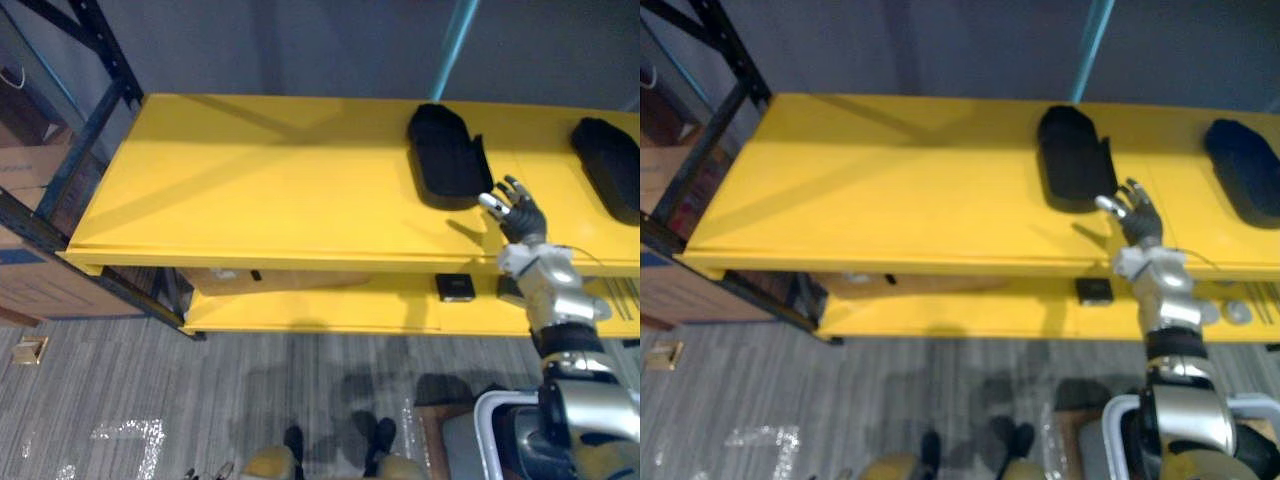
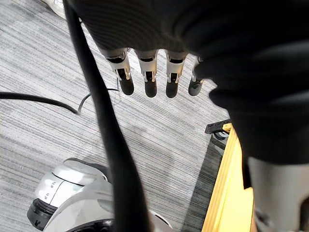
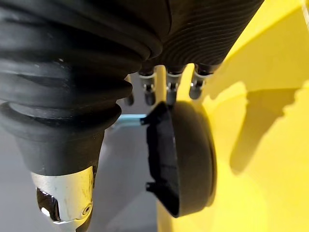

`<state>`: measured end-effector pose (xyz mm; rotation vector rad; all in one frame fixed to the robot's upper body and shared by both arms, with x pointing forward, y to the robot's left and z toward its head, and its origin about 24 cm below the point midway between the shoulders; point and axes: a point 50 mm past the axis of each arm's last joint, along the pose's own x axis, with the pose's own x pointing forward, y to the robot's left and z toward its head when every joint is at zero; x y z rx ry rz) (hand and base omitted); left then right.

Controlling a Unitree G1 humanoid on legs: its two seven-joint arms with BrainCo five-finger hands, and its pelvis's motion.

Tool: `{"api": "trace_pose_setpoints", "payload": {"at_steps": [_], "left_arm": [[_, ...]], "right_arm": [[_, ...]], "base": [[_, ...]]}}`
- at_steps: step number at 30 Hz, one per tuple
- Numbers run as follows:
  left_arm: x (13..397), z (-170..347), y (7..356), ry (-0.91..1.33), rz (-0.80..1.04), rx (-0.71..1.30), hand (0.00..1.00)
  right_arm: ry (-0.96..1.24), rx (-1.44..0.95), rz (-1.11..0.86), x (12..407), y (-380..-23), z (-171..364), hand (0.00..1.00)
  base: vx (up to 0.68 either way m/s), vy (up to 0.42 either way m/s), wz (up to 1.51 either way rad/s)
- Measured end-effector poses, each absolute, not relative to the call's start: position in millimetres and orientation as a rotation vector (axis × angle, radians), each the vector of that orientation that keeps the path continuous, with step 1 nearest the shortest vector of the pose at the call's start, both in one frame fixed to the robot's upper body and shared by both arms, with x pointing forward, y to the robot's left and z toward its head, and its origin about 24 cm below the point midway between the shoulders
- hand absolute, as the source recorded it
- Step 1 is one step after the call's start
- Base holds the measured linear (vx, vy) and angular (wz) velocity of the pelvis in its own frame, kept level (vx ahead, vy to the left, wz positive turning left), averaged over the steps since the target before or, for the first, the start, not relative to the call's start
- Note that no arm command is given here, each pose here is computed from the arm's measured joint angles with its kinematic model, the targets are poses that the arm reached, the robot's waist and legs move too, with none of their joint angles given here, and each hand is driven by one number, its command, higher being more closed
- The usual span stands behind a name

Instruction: Walk over and take plastic housings, then place them on the shelf

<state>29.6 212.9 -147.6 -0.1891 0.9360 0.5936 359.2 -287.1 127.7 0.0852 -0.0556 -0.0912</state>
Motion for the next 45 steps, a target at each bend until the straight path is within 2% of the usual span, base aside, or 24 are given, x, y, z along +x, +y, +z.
{"api": "trace_pose_setpoints", "payload": {"at_steps": [18,22,25,29,32,38,45], "left_arm": [[34,-146,213,0.915,0.590,-0.191,0.00],[34,-146,213,0.913,0.591,-0.191,0.00],[34,-146,212,0.901,0.593,-0.189,0.00],[34,-146,212,0.894,0.591,-0.185,0.00],[34,-145,213,0.890,0.579,-0.188,0.00],[28,-143,221,0.896,0.561,-0.137,0.00],[41,-139,230,0.860,0.555,-0.109,0.00]], "right_arm": [[-0.049,0.052,-0.050,365,-280,131,0.00],[-0.061,0.052,-0.107,365,-283,133,0.00],[-0.148,0.017,-0.241,362,-291,145,0.00],[-0.459,-0.026,-0.475,331,-307,190,0.00],[-0.580,-0.050,-0.597,300,-307,194,0.00],[-0.505,-0.032,-0.712,250,-306,142,0.00],[-0.485,-0.056,-0.651,217,-297,121,0.00]], "base": [[0.00,0.000,0.00],[0.00,0.000,0.00],[0.00,0.009,0.04],[0.00,0.007,0.19],[0.02,0.011,0.22],[0.02,0.008,-0.12],[0.00,-0.035,-0.39]]}}
